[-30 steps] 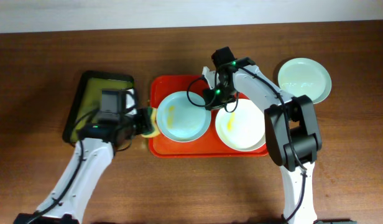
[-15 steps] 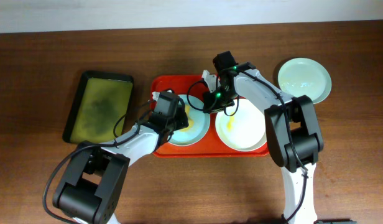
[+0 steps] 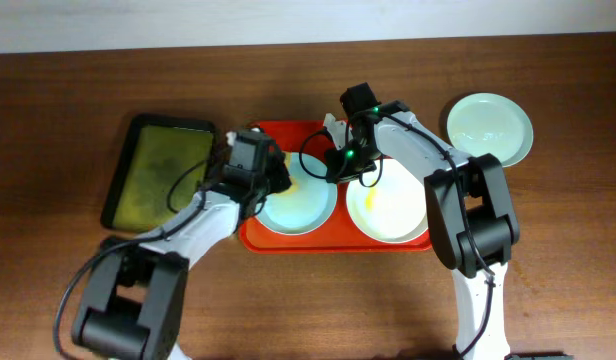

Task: Clean dirty plates on tray and stack at the side
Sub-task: 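Scrub the back green plate with the sponge in the left gripper, then carry the back green plate with the right gripper onto the green plate at right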

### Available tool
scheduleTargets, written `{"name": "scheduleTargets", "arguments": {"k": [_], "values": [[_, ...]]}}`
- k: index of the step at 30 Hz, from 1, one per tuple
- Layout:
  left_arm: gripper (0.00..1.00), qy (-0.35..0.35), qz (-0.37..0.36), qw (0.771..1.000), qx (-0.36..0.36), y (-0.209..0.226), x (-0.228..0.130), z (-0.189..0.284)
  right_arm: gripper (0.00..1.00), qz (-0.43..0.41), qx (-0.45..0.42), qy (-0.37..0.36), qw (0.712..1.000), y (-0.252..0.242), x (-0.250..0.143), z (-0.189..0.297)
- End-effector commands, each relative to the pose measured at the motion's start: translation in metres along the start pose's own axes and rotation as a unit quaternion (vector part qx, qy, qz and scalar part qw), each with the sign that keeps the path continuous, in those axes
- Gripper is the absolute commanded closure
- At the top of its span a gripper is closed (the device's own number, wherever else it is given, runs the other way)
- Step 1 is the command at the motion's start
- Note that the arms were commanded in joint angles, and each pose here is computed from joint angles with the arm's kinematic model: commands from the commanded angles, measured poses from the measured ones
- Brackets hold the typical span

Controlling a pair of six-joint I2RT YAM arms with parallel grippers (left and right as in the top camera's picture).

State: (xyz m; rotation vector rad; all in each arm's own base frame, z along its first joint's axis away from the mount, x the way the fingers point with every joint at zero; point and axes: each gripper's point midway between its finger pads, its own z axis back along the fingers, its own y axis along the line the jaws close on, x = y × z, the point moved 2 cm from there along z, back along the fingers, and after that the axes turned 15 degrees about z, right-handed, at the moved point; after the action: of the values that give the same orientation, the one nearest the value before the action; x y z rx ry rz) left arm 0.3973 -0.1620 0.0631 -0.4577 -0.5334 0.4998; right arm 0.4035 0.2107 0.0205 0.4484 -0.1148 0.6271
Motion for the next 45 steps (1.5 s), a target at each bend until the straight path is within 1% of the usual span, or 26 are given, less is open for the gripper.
{"name": "scheduleTargets", "arguments": {"k": [1,2,5,7,8,10,11,12,14,15,16,18,20,23,24,26,27,28,33,35,37,38,39,40,42,45], "values": [[1.0,0.017,0.005,0.999,0.032,0.021,-0.015,-0.033,0.96,-0.01,-0.041,0.054,0.998,-0.018,-0.028,-0.018],[1.0,0.003,0.003,0.997,0.082,0.043,-0.016,-0.042,0.96,-0.01,-0.041,0.054,0.998,-0.018,-0.028,-0.018],[1.0,-0.04,-0.032,0.982,0.183,0.077,-0.004,-0.028,0.96,-0.01,-0.045,0.055,0.997,-0.019,-0.028,-0.018],[1.0,-0.094,-0.049,0.957,0.269,0.097,0.014,0.008,0.96,-0.01,-0.054,0.058,0.997,-0.022,-0.03,-0.018],[1.0,-0.119,-0.055,0.948,0.289,0.097,0.024,0.028,0.96,-0.01,-0.054,0.058,0.997,-0.022,-0.029,-0.018],[1.0,-0.138,-0.052,0.949,0.28,0.086,0.033,0.053,0.96,-0.01,-0.053,0.059,0.997,-0.021,-0.03,-0.018],[1.0,-0.131,-0.047,0.956,0.259,0.078,0.032,0.059,0.96,-0.011,-0.053,0.06,0.997,-0.021,-0.03,-0.018],[1.0,-0.107,-0.038,0.97,0.215,0.063,0.027,0.062,0.96,-0.011,-0.053,0.059,0.997,-0.021,-0.03,-0.018],[1.0,-0.008,-0.032,0.996,0.087,0.021,0.0,0.056,0.96,-0.01,-0.053,0.059,0.997,-0.021,-0.03,-0.018],[1.0,0.053,-0.042,0.998,0.019,0.0,-0.02,0.052,0.96,-0.01,-0.054,0.058,0.997,-0.022,-0.029,-0.018],[1.0,0.083,-0.047,0.995,-0.002,-0.008,-0.034,0.049,0.96,-0.01,-0.054,0.057,0.997,-0.022,-0.029,-0.018],[1.0,0.12,-0.063,0.991,0.022,-0.001,-0.061,0.028,0.96,-0.025,-0.055,0.055,0.997,-0.022,-0.028,-0.018],[1.0,0.144,-0.069,0.986,0.052,0.014,-0.079,0.009,0.96,-0.024,-0.056,0.053,0.997,-0.022,-0.028,-0.018],[1.0,0.129,-0.104,0.974,0.153,0.061,-0.084,-0.016,0.96,-0.023,-0.056,0.052,0.997,-0.023,-0.027,-0.018],[1.0,0.106,-0.113,0.97,0.19,0.073,-0.076,-0.013,0.96,-0.023,-0.056,0.052,0.997,-0.023,-0.027,-0.018],[1.0,0.013,-0.148,0.94,0.308,0.107,-0.042,0.005,0.96,-0.024,-0.056,0.052,0.997,-0.023,-0.027,-0.018],[1.0,-0.016,-0.156,0.924,0.348,0.117,-0.028,0.015,0.96,-0.024,-0.056,0.052,0.997,-0.023,-0.027,-0.018],[1.0,-0.029,-0.152,0.92,0.359,0.118,-0.018,0.019,0.96,-0.024,-0.056,0.053,0.997,-0.023,-0.028,-0.018],[1.0,-0.074,-0.112,0.923,0.361,0.111,0.028,0.026,0.96,-0.024,-0.053,0.064,0.996,-0.021,-0.032,-0.017],[1.0,-0.088,-0.088,0.934,0.336,0.095,0.049,0.036,0.96,-0.023,-0.054,0.06,0.996,-0.021,-0.03,-0.016],[1.0,-0.104,-0.057,0.956,0.267,0.064,0.07,0.058,0.96,-0.012,-0.058,0.047,0.997,-0.018,-0.021,-0.005],[1.0,-0.108,-0.03,0.971,0.21,0.047,0.083,0.081,0.96,0.003,-0.082,0.032,0.996,-0.019,-0.01,0.013],[1.0,-0.112,0.0,0.979,0.172,0.046,0.098,0.105,0.96,0.009,-0.131,0.03,0.991,-0.025,-0.005,0.034],[1.0,-0.111,0.018,0.98,0.163,0.051,0.104,0.118,0.96,0.012,-0.158,0.029,0.987,-0.028,-0.003,0.046],[1.0,-0.103,0.054,0.98,0.164,0.072,0.113,0.136,0.96,0.03,-0.241,0.028,0.97,-0.031,0.005,0.085],[1.0,-0.084,0.113,0.968,0.21,0.121,0.118,0.15,0.96,0.092,-0.388,0.013,0.917,-0.01,0.021,0.147]]}}
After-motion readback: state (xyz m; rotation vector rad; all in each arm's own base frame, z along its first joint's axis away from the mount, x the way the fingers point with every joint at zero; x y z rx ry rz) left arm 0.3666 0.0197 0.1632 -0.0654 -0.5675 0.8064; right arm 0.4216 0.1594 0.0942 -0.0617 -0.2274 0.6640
